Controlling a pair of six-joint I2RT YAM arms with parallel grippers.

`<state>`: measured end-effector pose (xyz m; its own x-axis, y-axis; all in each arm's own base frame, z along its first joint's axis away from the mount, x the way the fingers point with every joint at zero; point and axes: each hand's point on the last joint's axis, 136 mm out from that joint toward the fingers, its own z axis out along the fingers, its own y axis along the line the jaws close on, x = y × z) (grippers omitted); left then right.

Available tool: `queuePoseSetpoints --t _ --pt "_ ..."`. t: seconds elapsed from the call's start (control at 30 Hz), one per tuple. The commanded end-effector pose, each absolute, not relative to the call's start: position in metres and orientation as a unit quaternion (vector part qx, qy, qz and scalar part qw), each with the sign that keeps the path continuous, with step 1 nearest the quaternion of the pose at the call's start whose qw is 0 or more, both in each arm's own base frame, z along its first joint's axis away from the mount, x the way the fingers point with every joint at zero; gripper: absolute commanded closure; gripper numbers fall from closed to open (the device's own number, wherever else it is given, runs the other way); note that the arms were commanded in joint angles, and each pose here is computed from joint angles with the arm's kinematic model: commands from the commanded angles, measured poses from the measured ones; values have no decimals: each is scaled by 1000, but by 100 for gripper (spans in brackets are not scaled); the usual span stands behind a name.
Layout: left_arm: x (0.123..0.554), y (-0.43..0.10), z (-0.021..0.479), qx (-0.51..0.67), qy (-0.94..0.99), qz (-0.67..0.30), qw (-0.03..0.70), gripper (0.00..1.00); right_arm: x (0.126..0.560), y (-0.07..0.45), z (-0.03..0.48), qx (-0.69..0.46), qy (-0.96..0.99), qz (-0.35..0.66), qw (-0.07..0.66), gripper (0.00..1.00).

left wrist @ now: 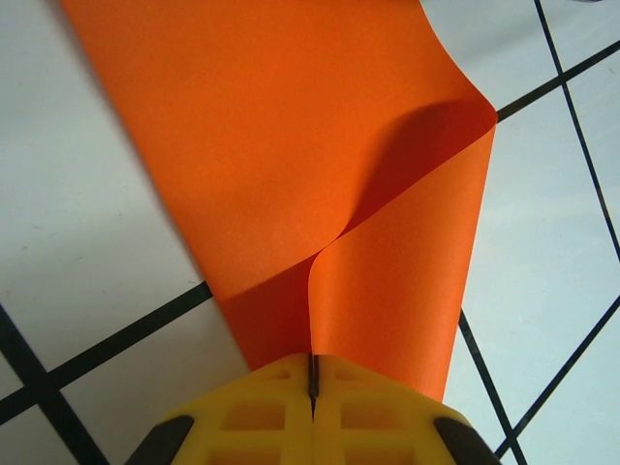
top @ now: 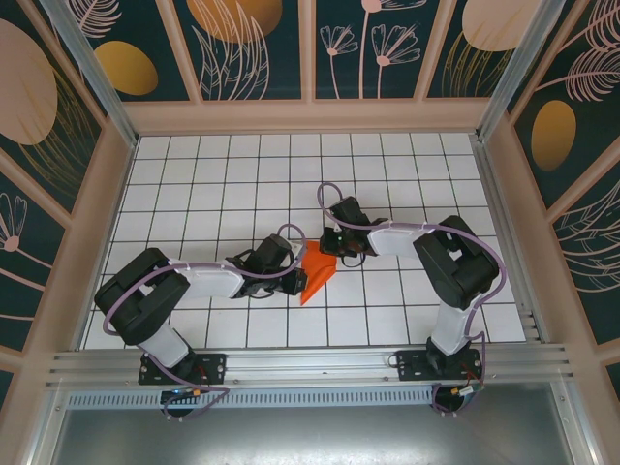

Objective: Fold a paper plane with a square sheet of paper (pick it up from the middle)

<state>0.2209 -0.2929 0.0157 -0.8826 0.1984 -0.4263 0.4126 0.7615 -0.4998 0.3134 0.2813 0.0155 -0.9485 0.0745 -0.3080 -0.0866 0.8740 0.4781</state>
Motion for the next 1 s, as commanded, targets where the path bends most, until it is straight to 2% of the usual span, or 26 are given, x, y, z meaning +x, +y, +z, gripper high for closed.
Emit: queuePoseSetpoints --t 0.0,0.33,0.63,0.83,0.97 --pt "220 -292 13 162 921 -309 172 93 281 261 -28 2 977 190 101 88" --pt "219 -292 4 174 923 -302 165 94 291 273 -9 -2 969 217 116 86" --pt "218 -292 1 175 923 -302 163 95 310 268 59 25 946 266 186 77" --pt "223 -301 5 175 919 -312 163 95 292 246 87 64 929 289 222 77" --pt "227 -306 7 170 918 -319 164 95 265 244 97 84 905 356 219 82"
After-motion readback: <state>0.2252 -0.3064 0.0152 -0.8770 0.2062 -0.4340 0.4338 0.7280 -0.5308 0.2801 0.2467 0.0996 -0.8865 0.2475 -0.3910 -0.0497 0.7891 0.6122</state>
